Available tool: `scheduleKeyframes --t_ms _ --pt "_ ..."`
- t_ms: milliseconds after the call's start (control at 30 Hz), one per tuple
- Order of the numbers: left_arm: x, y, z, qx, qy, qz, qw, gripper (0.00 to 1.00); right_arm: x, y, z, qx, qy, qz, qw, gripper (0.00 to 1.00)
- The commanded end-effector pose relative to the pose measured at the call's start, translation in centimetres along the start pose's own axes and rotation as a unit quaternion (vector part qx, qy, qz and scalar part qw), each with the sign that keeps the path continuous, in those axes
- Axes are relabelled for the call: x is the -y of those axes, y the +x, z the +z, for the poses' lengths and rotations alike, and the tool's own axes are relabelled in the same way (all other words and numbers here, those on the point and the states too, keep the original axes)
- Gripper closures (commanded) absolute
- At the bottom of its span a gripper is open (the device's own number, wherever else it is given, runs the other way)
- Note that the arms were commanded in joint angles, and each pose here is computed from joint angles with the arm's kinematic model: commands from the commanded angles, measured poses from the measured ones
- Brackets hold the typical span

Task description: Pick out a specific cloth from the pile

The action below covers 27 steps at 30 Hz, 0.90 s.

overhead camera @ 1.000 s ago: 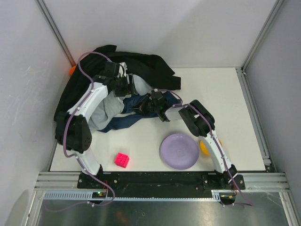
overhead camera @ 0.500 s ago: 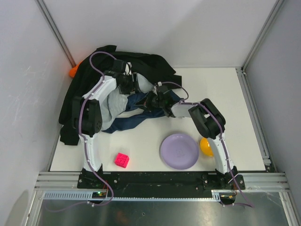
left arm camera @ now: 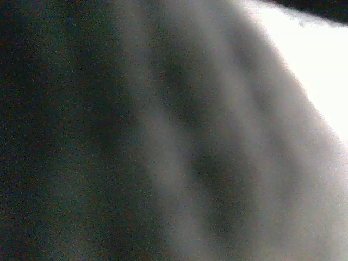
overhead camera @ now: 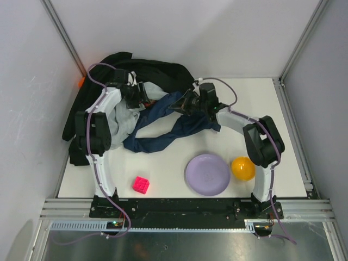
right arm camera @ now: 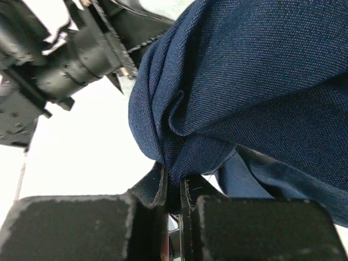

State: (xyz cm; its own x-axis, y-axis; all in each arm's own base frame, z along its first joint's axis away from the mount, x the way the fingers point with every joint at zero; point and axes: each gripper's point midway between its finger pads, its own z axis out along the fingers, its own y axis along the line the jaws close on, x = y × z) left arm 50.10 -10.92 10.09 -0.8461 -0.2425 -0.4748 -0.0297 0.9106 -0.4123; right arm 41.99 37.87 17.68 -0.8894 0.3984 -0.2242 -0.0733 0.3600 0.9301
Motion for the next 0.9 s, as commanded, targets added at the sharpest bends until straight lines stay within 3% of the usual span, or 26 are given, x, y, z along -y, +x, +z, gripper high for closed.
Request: scheduleKeyframes --t_ms 0,600,867 --pt "-10.4 0.2 -0.3 0.001 -0.113 -0.076 0.991 0.27 -9.0 -5.4 -7.1 0.069 -0.081 -0.078 0.991 1.0" --pt "-12.6 1.2 0.0 -0.009 -0.134 -0.104 0.985 0.26 -23.4 -15.3 -28.7 0.241 -0.124 -0.194 0.943 1.0" --pt "-12.4 1.0 -0.2 -0.006 -0.131 -0.103 0.986 0.25 -28.0 -19.0 -34.5 0.292 -0.14 -0.219 0.92 1.0"
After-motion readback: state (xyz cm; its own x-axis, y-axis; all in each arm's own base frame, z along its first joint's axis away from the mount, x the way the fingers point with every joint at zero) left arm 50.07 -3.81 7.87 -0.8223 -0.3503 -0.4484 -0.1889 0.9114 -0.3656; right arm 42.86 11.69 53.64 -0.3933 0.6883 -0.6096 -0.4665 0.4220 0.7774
